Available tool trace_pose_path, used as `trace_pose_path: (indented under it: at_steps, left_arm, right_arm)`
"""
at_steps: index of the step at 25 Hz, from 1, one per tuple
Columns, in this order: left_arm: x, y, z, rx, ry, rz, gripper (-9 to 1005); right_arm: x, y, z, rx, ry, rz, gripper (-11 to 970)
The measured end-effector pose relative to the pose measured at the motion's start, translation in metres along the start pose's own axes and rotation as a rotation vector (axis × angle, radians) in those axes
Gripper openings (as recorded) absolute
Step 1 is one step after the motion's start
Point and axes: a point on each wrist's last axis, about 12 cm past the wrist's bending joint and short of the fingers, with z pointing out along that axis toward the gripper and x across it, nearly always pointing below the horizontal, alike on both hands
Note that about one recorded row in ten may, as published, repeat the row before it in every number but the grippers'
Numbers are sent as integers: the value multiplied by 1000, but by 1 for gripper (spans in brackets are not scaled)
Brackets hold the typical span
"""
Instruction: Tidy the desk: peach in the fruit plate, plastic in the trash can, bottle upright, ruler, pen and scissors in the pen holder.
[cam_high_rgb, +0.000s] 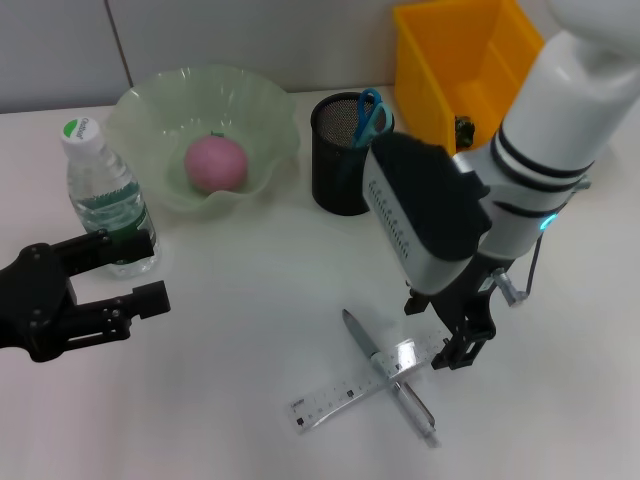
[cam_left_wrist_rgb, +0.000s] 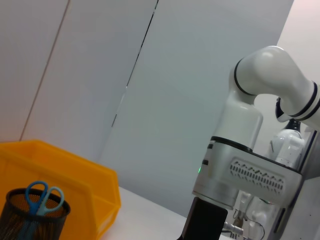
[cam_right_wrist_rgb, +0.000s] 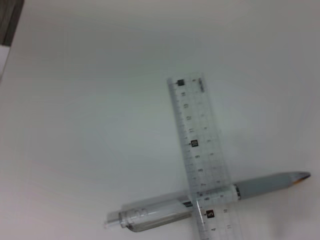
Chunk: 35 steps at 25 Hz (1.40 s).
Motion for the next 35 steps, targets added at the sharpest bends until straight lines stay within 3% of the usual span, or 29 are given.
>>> trace_pose_path:
  at_steps: [24,35]
  left_arm:
    - [3,0,0,-10,-11,-19,806]
    - [3,1,2,-10,-7,-24,806]
  right_arm:
    - [-13,3,21,16,74,-97,666]
    - [-17,2,26,29,81,-106,481]
